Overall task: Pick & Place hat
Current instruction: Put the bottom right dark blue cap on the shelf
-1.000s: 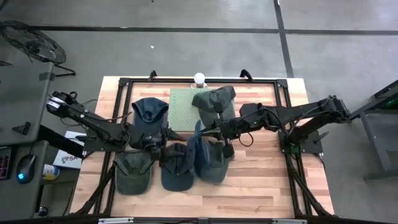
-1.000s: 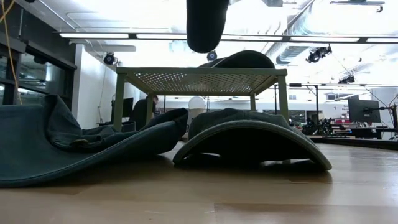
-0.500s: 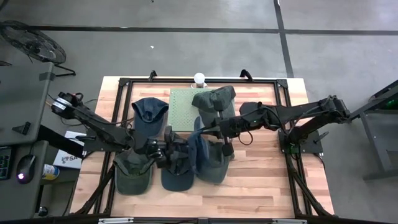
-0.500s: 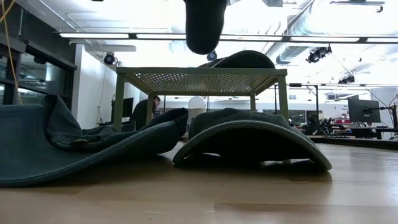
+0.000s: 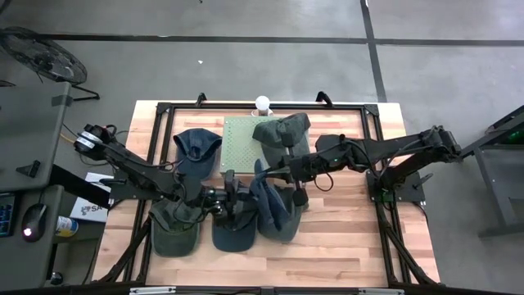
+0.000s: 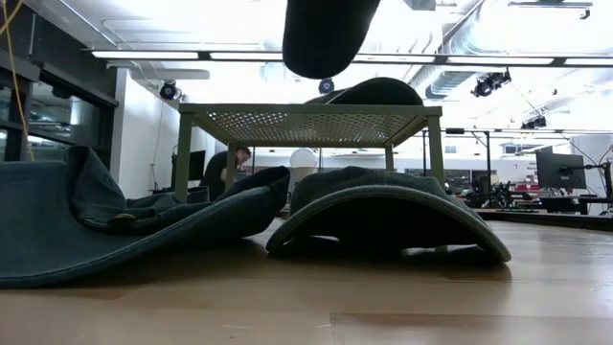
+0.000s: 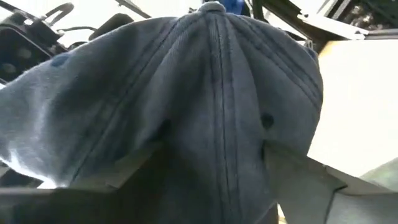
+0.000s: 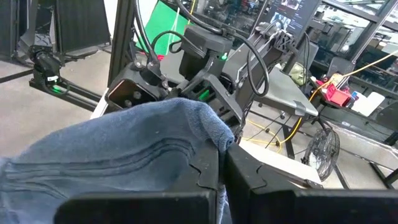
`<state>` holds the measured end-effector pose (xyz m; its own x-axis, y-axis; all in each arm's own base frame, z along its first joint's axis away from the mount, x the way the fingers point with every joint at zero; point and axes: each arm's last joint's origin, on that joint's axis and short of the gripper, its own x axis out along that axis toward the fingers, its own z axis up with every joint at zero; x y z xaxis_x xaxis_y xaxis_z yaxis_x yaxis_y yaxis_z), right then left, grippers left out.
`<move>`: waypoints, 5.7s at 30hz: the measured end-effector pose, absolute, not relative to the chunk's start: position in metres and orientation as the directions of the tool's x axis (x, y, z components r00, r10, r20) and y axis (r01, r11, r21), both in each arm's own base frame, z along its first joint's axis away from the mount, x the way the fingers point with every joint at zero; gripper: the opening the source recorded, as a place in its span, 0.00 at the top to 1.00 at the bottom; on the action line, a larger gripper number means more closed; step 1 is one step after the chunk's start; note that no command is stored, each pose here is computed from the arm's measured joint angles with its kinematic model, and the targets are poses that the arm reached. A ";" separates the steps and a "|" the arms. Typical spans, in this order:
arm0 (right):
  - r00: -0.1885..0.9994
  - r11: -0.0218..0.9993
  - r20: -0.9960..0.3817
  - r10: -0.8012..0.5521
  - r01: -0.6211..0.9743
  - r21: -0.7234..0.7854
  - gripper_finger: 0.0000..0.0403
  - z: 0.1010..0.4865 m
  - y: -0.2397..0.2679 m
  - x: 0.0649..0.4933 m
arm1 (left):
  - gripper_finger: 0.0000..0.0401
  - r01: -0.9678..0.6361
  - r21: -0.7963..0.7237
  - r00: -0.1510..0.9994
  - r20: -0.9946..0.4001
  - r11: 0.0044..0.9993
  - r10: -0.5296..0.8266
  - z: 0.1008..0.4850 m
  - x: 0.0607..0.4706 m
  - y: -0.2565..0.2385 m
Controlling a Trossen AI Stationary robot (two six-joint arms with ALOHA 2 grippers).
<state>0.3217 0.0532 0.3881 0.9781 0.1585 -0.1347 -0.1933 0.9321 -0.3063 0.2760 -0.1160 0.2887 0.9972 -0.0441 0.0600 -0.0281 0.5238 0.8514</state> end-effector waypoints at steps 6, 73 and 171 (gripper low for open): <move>0.978 0.932 -0.134 0.159 -0.193 -0.307 1.00 0.388 0.053 0.322 | 0.61 -0.034 0.848 0.996 0.070 0.529 -0.049 0.290 0.276 -0.116; 0.625 0.626 -0.146 -0.767 0.679 -0.383 0.41 0.389 0.074 0.253 | 1.00 -0.914 0.328 0.253 -0.002 0.239 0.968 0.381 0.276 -0.043; 0.660 0.705 -0.263 -0.704 0.606 -0.368 0.41 0.375 0.073 0.248 | 1.00 -0.960 -0.002 0.280 -0.019 0.280 0.960 0.299 0.337 -0.037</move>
<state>0.2482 0.0728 0.3754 0.6596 -0.7041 -0.2631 0.6060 0.7052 -0.3680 0.3370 -0.0368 0.2994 0.2796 0.9599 -0.0192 -0.9601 0.2796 -0.0018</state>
